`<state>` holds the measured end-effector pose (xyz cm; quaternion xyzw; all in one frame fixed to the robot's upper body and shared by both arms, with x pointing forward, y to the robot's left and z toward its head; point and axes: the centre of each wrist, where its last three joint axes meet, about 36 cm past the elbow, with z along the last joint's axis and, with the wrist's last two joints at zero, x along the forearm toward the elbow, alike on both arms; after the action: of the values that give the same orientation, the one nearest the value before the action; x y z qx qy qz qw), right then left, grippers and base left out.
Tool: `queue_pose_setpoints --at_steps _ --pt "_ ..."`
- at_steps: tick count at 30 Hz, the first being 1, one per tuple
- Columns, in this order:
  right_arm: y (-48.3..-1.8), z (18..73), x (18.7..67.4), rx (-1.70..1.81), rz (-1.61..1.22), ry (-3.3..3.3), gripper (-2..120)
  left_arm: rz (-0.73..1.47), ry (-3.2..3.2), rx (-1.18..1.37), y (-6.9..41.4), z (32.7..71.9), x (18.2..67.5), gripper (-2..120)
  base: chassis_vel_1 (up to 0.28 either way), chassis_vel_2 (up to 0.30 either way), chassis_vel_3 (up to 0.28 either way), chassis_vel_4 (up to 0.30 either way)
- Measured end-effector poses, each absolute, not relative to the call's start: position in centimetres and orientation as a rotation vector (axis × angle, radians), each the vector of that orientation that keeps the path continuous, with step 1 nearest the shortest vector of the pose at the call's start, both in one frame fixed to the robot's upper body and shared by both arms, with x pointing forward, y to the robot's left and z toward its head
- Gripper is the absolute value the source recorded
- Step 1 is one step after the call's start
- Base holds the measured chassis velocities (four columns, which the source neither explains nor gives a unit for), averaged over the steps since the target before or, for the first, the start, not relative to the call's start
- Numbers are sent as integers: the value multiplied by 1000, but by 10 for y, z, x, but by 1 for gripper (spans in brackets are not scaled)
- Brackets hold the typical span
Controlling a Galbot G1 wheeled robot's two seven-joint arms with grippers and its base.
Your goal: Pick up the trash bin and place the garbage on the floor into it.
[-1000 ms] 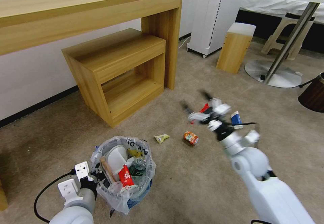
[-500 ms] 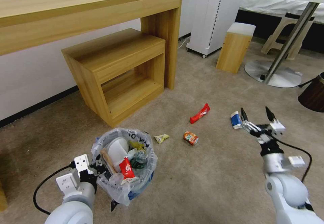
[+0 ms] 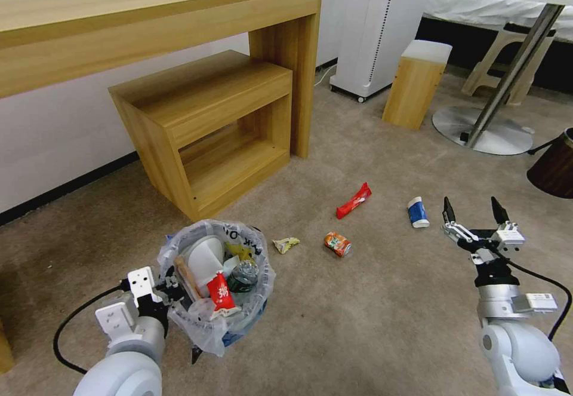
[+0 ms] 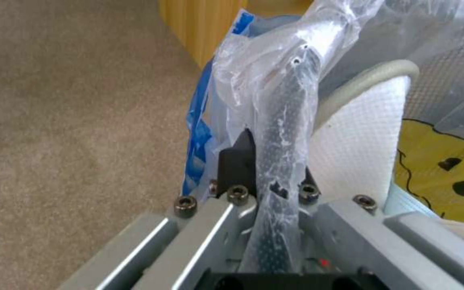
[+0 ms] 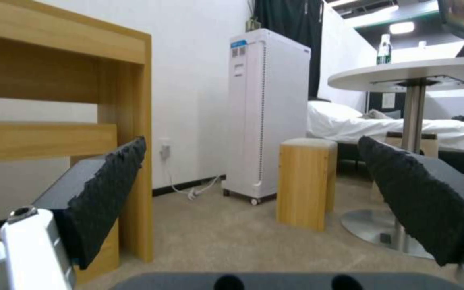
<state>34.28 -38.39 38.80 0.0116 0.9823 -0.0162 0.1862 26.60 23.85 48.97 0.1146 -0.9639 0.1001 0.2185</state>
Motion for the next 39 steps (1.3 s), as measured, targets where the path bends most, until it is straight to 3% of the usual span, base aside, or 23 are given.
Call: queue_pose_setpoints --at_steps 16,39 --pt "-380 387 338 14 2 2744 100 275 -2663 332 237 491 256 0 -4 3 4 -5" --pt "-364 374 346 -36 24 2763 100 244 -2659 364 241 488 253 0 -157 159 152 -156"
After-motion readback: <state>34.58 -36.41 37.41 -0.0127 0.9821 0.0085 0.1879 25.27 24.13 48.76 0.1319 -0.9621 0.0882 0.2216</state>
